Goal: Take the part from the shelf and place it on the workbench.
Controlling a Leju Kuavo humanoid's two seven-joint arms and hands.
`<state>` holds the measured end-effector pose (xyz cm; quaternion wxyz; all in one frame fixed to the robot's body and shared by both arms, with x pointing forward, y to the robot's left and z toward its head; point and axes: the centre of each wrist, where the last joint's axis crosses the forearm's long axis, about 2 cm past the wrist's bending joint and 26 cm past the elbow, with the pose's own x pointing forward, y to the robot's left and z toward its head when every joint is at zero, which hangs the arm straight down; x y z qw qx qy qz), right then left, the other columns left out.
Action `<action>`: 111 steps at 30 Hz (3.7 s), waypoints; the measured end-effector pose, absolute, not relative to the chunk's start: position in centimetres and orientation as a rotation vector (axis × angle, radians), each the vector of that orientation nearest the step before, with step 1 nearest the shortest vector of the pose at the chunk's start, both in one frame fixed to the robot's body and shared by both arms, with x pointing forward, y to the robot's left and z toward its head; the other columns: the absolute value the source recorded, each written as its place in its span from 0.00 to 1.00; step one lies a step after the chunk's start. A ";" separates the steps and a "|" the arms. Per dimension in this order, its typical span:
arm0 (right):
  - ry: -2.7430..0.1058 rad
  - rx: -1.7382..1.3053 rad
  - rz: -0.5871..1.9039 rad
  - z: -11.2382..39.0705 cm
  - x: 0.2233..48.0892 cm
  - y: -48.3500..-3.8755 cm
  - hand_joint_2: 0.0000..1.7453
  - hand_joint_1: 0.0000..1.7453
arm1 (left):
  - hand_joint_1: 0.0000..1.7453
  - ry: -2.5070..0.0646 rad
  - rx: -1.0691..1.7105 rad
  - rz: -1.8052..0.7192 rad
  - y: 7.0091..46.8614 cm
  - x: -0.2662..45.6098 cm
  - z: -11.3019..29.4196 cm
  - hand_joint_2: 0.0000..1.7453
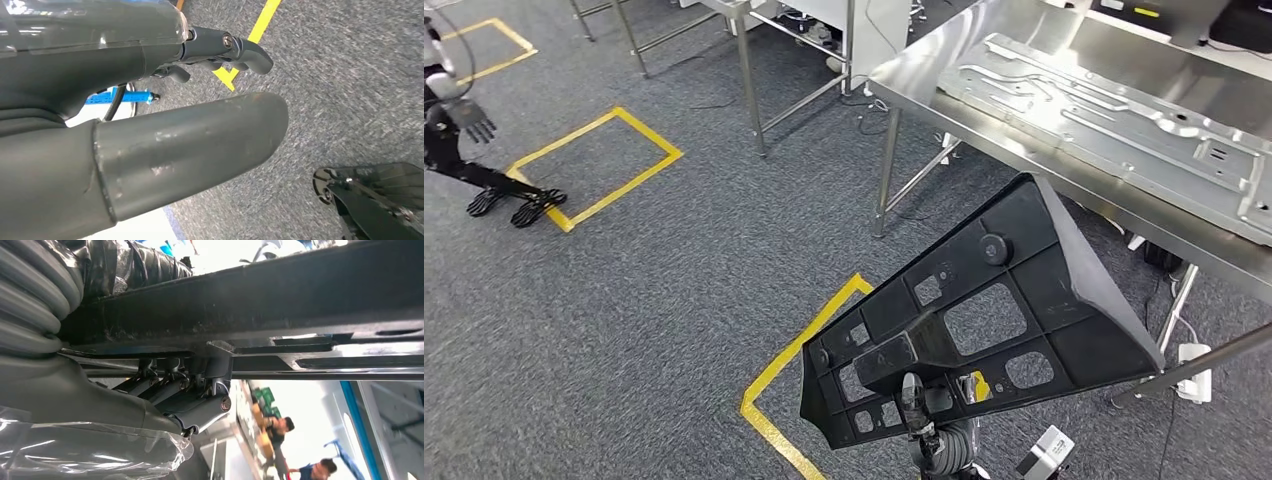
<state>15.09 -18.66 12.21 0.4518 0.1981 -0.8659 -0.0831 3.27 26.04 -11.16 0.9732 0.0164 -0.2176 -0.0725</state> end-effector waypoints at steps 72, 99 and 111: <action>-2.137 0.297 -0.087 12.5 15.8 -17.7 1.00 1.00 | 0.00 -0.406 0.013 -0.149 26.2 2.7 -11.2 0.00; -2.041 -1.194 0.831 13.8 16.3 -18.5 1.00 1.00 | 0.00 -0.399 0.014 -0.160 26.6 3.6 -11.2 0.00; -1.913 -1.407 1.032 14.0 18.2 -23.3 1.00 1.00 | 0.00 -0.396 -0.001 -0.185 26.8 3.7 -11.2 0.00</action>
